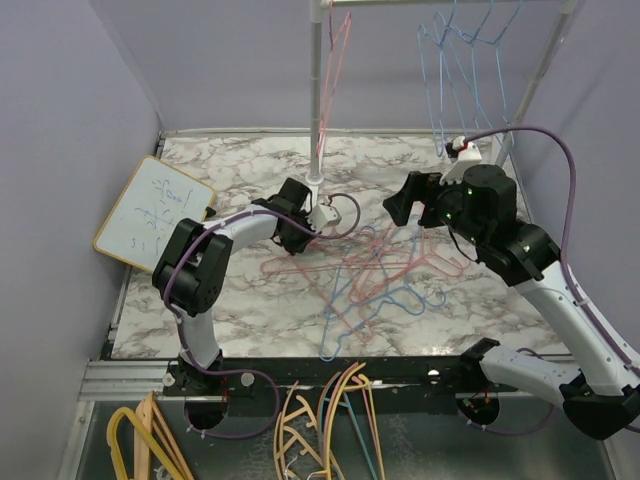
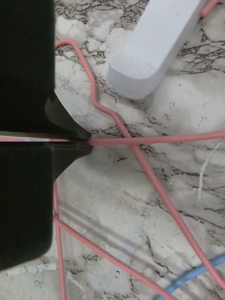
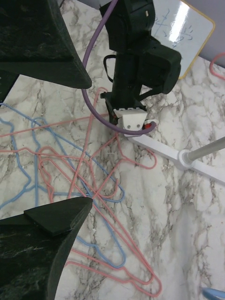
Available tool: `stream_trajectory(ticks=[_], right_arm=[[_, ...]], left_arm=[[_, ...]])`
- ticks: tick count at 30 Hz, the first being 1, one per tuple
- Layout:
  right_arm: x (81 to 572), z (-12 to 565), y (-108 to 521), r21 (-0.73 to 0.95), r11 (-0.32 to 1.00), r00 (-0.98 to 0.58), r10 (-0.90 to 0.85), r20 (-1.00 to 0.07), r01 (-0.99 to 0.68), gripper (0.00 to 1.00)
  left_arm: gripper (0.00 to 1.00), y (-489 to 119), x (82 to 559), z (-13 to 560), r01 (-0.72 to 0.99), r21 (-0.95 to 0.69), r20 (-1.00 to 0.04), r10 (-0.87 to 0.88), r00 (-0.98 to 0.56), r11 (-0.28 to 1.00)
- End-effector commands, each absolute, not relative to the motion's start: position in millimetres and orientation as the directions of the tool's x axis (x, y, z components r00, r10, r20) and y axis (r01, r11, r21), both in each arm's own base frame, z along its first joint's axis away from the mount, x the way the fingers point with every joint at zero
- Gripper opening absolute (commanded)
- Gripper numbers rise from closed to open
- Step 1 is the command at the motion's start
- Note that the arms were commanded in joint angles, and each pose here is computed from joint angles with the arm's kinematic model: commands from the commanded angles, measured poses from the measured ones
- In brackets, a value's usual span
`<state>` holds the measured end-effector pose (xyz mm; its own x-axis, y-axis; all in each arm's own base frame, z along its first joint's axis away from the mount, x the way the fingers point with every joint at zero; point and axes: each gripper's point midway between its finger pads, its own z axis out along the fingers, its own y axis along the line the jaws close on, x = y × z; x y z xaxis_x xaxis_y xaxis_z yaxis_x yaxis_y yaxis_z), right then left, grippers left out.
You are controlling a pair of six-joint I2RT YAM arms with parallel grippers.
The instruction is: Organize the hangers
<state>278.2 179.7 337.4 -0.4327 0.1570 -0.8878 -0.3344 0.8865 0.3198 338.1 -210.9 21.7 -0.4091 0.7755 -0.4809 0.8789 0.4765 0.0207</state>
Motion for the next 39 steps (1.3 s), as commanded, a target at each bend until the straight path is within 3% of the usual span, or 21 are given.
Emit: stream_trajectory(ticks=[1, 8, 13, 21, 23, 25, 27, 28, 29, 30, 39], right_arm=[[266, 301, 184, 0.357, 0.872, -0.503, 0.155, -0.850, -0.334, 1.00], [245, 215, 200, 0.436, 0.829, -0.639, 0.129, -0.758, -0.349, 1.00], [246, 175, 192, 0.406, 0.856, -0.644, 0.118, -0.756, -0.319, 1.00], [238, 144, 200, 0.432, 0.826, -0.663, 0.098, -0.742, -0.362, 1.00], [233, 144, 207, 0.450, 0.793, -0.657, 0.085, -0.749, -0.410, 0.96], [228, 146, 216, 0.480, 0.752, -0.655, 0.085, -0.751, -0.452, 0.83], [221, 148, 224, 0.514, 0.709, -0.664, 0.085, -0.743, -0.484, 0.60], [218, 149, 227, 0.529, 0.689, -0.667, 0.087, -0.740, -0.496, 0.44], [216, 151, 230, 0.543, 0.669, -0.668, 0.092, -0.738, -0.508, 0.19], [214, 153, 232, 0.556, 0.656, -0.671, 0.100, -0.735, -0.511, 0.03], [190, 176, 242, 0.628, 0.529, -0.677, 0.130, -0.724, -0.571, 0.01]], left_arm=[[0.00, -190, 294, 8, 0.909, -0.056, -0.380, 0.833, -0.402, 0.412], [0.00, -202, 269, 60, 0.953, -0.065, -0.521, 0.804, -0.285, 0.296], [0.00, -209, 254, 104, 0.979, -0.014, -0.621, 0.766, -0.166, 0.202], [0.00, -203, 256, 133, 0.977, 0.092, -0.648, 0.757, -0.088, 0.192], [0.00, -203, 255, 134, 0.978, 0.096, -0.647, 0.759, -0.080, 0.185], [0.00, -203, 258, 135, 0.976, 0.108, -0.646, 0.760, -0.074, 0.187], [0.00, -203, 261, 137, 0.974, 0.120, -0.647, 0.760, -0.069, 0.190], [0.00, -204, 263, 140, 0.973, 0.127, -0.651, 0.756, -0.067, 0.195], [0.00, -205, 265, 141, 0.971, 0.132, -0.655, 0.753, -0.065, 0.198], [0.00, -206, 269, 144, 0.967, 0.145, -0.660, 0.749, -0.065, 0.211], [0.00, -219, 287, 166, 0.946, 0.162, -0.720, 0.689, -0.081, 0.280]])
